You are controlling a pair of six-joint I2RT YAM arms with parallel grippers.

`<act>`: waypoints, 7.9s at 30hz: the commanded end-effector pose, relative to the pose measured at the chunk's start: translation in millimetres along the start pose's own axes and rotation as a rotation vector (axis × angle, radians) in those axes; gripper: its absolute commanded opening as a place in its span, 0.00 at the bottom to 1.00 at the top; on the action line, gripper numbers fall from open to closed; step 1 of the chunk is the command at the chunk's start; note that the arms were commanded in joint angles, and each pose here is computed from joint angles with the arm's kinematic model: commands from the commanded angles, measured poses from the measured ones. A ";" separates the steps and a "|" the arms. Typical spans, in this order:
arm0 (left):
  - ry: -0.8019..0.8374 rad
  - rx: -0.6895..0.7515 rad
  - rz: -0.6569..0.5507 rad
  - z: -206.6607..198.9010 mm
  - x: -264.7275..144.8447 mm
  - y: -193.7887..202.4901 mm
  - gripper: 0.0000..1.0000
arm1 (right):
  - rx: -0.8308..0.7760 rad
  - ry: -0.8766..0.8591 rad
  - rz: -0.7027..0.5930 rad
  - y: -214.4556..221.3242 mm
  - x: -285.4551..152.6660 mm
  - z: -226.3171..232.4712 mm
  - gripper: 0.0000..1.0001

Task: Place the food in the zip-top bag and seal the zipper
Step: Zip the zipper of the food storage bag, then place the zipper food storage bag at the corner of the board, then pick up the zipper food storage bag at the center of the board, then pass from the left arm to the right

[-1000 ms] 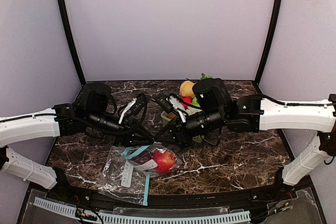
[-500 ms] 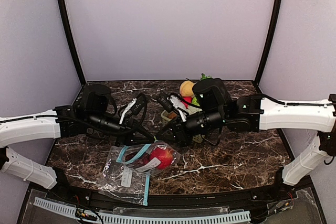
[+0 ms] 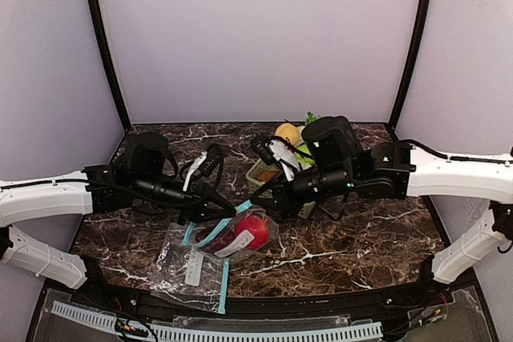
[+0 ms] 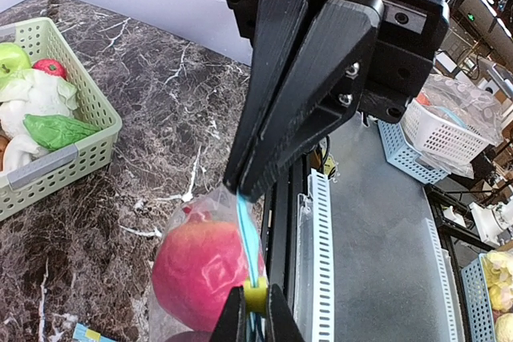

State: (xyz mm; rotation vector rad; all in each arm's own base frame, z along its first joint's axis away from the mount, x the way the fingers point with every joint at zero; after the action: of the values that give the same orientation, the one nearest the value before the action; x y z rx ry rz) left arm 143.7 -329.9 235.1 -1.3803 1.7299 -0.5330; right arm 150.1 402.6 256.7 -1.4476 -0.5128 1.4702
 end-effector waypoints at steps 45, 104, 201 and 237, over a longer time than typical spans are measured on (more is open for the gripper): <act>-0.051 -0.095 0.153 18.9 3.5 50.1 0.01 | 0.154 0.656 0.133 16.6 -74.7 -129.4 0.00; -0.350 -0.210 0.017 48.6 -21.5 23.2 0.56 | 0.105 0.670 0.061 -1.0 -114.3 -128.5 0.00; -0.554 -0.805 -0.207 117.6 -85.9 118.3 0.01 | 0.511 0.442 -0.117 55.2 -159.8 -191.6 0.87; 0.036 -0.338 -0.637 -1.3 -114.6 -62.7 0.01 | 0.118 -0.202 -0.402 -60.8 -68.1 -49.2 0.49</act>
State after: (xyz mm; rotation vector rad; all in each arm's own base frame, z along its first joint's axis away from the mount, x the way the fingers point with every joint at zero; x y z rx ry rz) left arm 190.1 -243.2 304.6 -2.2053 1.4159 -0.5403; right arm 211.2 344.7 298.4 -1.0351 -0.6116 1.3225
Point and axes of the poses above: each gripper's point midway between its finger pads, its own x axis out along the fingers, its own z axis along the line the jaws close on, y = z × x, the point moved 1 cm from there along -x, back along the fingers, and after that the axes turned 9 degrees about -x, right-handed, at the moved point
